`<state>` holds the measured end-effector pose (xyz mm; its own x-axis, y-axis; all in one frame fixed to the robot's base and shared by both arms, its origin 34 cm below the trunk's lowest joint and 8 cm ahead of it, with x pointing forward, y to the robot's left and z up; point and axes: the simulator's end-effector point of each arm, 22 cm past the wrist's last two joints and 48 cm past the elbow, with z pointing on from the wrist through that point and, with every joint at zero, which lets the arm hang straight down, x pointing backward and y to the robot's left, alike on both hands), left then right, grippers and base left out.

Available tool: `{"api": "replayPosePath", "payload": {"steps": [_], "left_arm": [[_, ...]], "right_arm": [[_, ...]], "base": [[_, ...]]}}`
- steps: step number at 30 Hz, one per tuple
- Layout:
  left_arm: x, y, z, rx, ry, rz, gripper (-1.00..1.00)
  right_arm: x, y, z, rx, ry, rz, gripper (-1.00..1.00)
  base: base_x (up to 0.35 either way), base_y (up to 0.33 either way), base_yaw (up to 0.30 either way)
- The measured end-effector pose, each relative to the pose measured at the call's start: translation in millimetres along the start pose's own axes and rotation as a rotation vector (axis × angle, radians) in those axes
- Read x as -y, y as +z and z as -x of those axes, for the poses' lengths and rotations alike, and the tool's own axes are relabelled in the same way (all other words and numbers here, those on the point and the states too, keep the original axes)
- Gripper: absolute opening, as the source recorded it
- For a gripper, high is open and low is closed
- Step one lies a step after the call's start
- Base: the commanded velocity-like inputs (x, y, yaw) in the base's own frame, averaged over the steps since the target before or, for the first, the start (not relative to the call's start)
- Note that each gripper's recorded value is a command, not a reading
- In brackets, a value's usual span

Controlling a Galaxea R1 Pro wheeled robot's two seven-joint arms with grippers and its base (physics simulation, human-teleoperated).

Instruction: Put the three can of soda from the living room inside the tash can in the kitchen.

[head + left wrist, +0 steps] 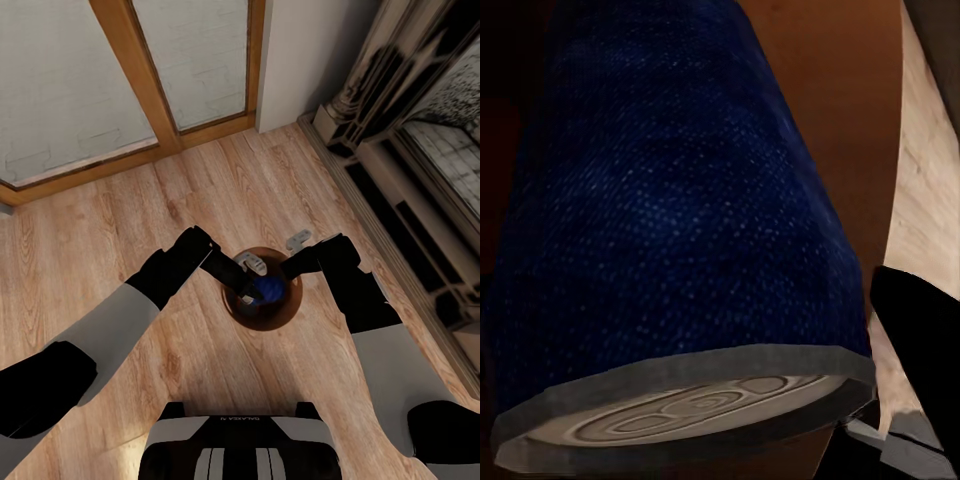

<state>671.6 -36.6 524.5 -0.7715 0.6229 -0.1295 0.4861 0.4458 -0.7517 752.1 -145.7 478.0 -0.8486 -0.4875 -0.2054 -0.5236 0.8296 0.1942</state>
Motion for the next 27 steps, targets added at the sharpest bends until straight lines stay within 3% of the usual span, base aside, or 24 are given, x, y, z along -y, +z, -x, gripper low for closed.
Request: {"api": "replayPosePath", "payload": {"steps": [13,17,21,23,24,25,27], "left_arm": [[0,-0.8,0,0.003,-0.002,-0.004,1.00],[0,-15.6,7,0.032,0.054,0.028,1.00],[9,-36.3,1,0.078,0.075,-0.025,1.00],[19,-50.0,1,0.101,0.100,-0.061,1.00],[14,-84.8,-5,0.145,0.102,-0.087,1.00],[-16,-115.6,-27,0.156,0.058,-0.046,1.00],[-37,-175.1,-43,0.231,0.023,-0.029,1.00]], "right_arm": [[0,0.0,0,0.000,0.001,0.001,-1.00],[-5,0.1,0,0.002,0.015,0.022,-1.00],[-17,-0.1,4,0.015,0.041,0.076,-1.00],[-20,-0.4,5,0.022,0.046,0.091,-1.00],[-17,-0.2,3,0.016,0.044,0.081,-1.00],[-8,0.8,0,0.001,0.030,0.039,-1.00],[8,0.5,-3,-0.006,-0.003,-0.026,-1.00]], "base": [[0.000,0.000,0.000],[0.000,0.000,0.000],[0.000,0.000,0.000],[0.000,0.000,0.000],[0.000,0.000,0.000],[0.000,0.000,0.000],[0.000,0.000,0.000]]}}
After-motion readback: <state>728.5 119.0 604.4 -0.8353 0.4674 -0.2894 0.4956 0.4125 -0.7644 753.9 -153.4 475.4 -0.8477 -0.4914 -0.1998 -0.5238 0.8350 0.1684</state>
